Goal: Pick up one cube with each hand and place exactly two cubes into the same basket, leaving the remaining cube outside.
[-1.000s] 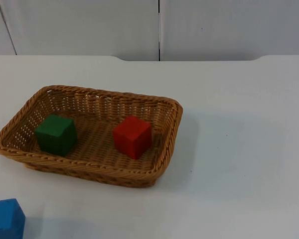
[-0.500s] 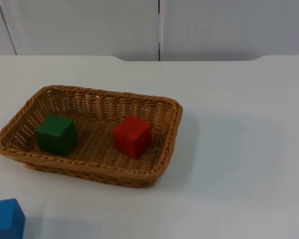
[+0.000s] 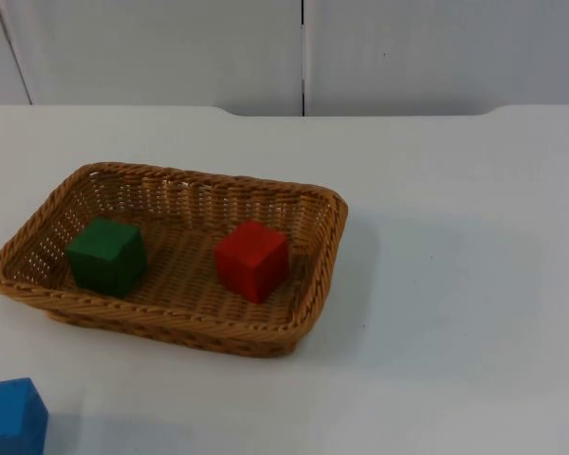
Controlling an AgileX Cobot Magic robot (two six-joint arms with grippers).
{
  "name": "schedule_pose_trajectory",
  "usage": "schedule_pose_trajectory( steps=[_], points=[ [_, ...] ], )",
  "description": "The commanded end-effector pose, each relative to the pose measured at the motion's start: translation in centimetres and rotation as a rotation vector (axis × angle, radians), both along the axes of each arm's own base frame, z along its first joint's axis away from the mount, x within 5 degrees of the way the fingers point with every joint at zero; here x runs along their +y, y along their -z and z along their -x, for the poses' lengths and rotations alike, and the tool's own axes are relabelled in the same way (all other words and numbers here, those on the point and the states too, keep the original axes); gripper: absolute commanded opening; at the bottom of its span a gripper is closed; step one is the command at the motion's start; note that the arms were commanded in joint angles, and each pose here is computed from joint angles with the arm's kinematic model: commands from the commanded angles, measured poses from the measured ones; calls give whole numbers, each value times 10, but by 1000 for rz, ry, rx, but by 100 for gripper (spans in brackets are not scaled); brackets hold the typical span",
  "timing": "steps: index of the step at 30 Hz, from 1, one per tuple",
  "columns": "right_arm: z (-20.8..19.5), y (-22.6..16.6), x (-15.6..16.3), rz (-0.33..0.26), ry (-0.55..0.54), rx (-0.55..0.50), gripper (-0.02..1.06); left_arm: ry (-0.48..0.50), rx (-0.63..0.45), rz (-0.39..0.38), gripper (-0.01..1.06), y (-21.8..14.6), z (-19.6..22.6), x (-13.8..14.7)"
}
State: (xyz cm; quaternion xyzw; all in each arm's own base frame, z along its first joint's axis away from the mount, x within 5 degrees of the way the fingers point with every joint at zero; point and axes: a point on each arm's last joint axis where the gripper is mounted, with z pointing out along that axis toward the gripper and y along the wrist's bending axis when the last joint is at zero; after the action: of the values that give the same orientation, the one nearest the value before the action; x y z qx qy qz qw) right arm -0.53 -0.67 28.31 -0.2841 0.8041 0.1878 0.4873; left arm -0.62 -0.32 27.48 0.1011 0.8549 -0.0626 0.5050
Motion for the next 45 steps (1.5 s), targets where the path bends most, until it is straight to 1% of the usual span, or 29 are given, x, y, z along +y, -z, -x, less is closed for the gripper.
schedule_pose_trajectory(
  steps=[1, 6, 9, 10, 14, 15, 19, 20, 24, 25, 27, 28, 29, 34, 35, 38, 45],
  points=[
    [0, 1, -1, 7, -6, -5, 105, -11, -10, 8, 105, 0, -1, 0],
    [1, 1, 0, 6, 13, -5, 105, -11, -10, 8, 105, 0, -1, 0],
    [1, 1, 0, 6, 66, -4, 105, -11, -10, 8, 105, 0, -1, 0],
    [1, 1, 0, 6, 66, -4, 105, -11, -10, 8, 105, 0, -1, 0],
    [1, 1, 0, 6, 149, -4, 105, -9, -9, 9, 105, 0, -1, 0],
    [1, 1, 0, 6, 149, -4, 105, -9, -9, 9, 105, 0, -1, 0],
    [2, 1, 1, 6, 231, -4, 105, -1, -7, 21, 105, 0, 0, -1],
    [2, 1, 1, 6, 231, -4, 105, -1, -7, 21, 105, 0, 0, -1],
    [2, 1, 2, 6, 325, -4, 105, -1, -8, 24, 105, 0, 0, -1],
    [2, 1, 2, 6, 325, -4, 105, -1, -8, 24, 105, 0, 0, -1],
    [3, 1, 2, 5, 379, -2, 105, -3, -9, 21, 105, 0, 0, -1],
    [3, 1, 2, 5, 425, -2, 105, -3, -9, 21, 105, 0, 0, -1],
    [3, 1, 2, 5, 425, -2, 105, -3, -9, 21, 105, 0, 0, -1],
    [3, 1, 4, 5, 554, -2, 105, -4, -9, 19, 105, 0, 0, -1],
    [3, 1, 4, 5, 554, -2, 105, -4, -9, 19, 105, 0, 0, -1],
    [4, 1, 4, 5, 614, -2, 105, -4, -9, 19, 105, 0, 0, -1],
    [4, 0, 4, 4, 623, -3, 105, -4, -9, 19, 105, 0, 0, -1]
  ],
)
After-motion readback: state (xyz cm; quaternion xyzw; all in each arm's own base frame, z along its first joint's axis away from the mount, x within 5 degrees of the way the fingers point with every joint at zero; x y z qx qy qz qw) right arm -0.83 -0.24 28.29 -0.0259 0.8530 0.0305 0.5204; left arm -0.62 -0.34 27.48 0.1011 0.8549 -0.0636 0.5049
